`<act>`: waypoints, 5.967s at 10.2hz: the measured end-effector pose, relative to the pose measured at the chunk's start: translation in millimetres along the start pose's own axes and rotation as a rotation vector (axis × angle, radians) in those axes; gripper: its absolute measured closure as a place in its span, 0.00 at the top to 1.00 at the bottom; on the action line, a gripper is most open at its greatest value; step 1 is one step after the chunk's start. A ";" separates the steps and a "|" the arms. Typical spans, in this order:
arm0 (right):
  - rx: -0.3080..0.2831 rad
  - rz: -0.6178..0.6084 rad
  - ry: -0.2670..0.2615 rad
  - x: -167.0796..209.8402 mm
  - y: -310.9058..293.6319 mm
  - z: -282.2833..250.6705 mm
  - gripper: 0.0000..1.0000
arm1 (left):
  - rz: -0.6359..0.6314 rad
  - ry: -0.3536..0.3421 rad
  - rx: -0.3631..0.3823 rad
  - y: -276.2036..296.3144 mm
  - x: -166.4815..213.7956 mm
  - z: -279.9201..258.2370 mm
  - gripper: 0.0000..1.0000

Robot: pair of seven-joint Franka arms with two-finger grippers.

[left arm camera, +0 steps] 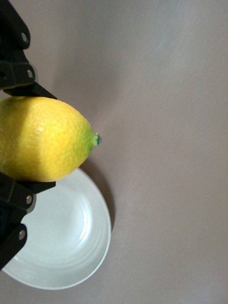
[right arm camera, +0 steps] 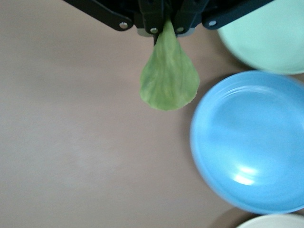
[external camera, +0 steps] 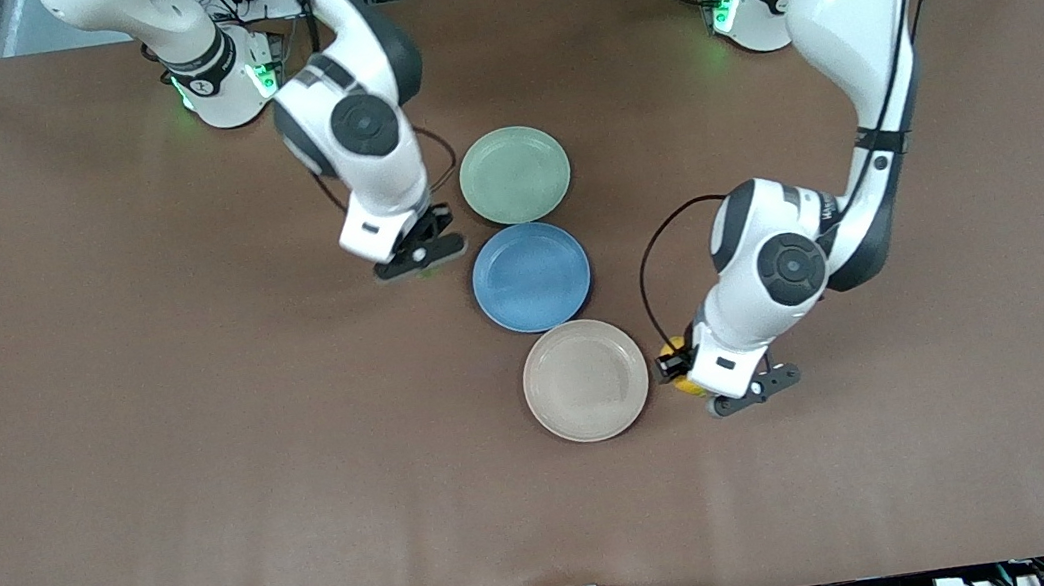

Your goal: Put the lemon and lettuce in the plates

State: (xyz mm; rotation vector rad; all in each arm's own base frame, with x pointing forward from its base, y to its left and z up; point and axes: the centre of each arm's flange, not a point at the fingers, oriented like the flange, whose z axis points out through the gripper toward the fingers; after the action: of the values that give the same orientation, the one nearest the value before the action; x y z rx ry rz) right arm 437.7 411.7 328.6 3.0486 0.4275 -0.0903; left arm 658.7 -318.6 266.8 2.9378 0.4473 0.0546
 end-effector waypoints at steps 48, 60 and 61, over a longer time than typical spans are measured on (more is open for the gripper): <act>0.034 0.291 0.076 12.2 431.9 -300.0 1.00 | 0.068 0.135 0.154 -229.8 -18.1 -284.4 1.00; 0.029 0.304 0.147 10.7 438.0 -292.0 1.00 | 0.311 0.011 0.198 -168.5 -40.1 -398.6 1.00; 0.029 0.302 0.147 11.0 436.8 -292.1 1.00 | 0.308 0.001 0.202 -170.4 -41.0 -401.1 1.00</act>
State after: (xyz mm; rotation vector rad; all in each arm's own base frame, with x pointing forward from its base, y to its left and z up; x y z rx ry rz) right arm 583.4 15.7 642.0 3.1169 -0.0307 0.1436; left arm 545.2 -105.9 632.1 3.1785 -0.0042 0.0520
